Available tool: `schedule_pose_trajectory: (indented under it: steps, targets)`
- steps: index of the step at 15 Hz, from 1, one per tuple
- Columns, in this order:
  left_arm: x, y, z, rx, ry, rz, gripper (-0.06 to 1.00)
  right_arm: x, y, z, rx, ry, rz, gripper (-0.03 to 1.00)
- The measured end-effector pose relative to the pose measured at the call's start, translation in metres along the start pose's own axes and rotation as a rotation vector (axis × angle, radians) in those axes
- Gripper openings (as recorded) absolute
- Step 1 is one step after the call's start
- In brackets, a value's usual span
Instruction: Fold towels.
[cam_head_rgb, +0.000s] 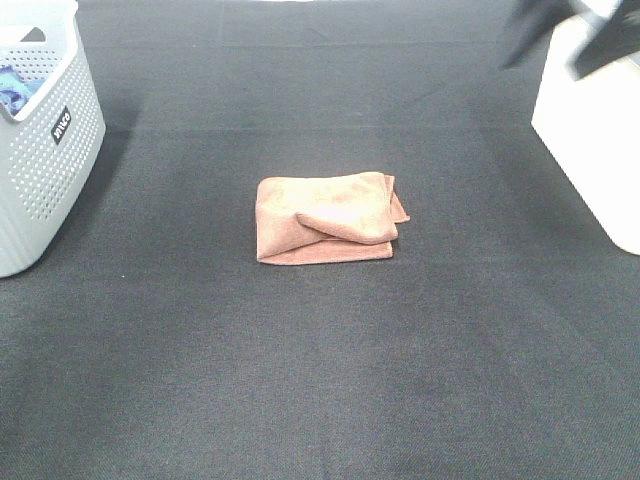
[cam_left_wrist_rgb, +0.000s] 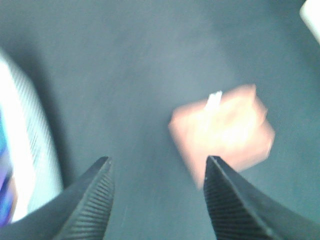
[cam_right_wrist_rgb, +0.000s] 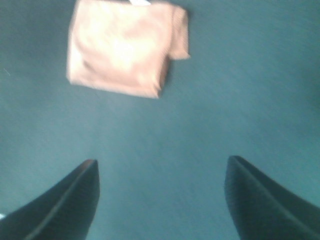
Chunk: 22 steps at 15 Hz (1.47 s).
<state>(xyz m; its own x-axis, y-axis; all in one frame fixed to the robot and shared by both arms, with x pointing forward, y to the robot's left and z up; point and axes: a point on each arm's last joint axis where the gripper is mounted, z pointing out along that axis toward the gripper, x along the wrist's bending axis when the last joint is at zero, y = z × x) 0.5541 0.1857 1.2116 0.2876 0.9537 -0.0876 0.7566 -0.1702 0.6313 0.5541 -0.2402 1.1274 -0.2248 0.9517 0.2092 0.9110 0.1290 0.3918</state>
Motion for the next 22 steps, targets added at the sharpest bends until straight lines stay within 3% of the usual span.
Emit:
schedule_pose_trajectory:
  steps: [3, 6, 9, 13, 16, 22]
  targets:
    - [0.006, -0.061, -0.032, 0.059, 0.022, -0.025, 0.53, 0.004, -0.053, -0.026, -0.004, -0.044, -0.014, 0.67]
    - [0.013, -0.145, -0.06, 0.1, 0.03, -0.031, 0.53, 0.005, -0.114, -0.031, -0.027, -0.055, -0.008, 0.67]
    - [0.019, -0.217, -0.074, 0.086, 0.029, -0.03, 0.53, 0.002, -0.171, -0.024, -0.031, -0.085, -0.003, 0.67]
    - [0.026, -0.294, -0.083, -0.015, 0.019, -0.025, 0.53, -0.004, -0.234, -0.015, -0.051, -0.146, -0.033, 0.67]
    - [0.029, -0.325, -0.084, -0.114, 0.007, 0.015, 0.53, -0.001, -0.261, -0.027, -0.18, -0.161, -0.063, 0.67]
    - [0.021, -0.335, -0.065, -0.133, -0.092, 0.123, 0.53, 0.005, -0.283, -0.035, -0.33, -0.133, -0.14, 0.67]
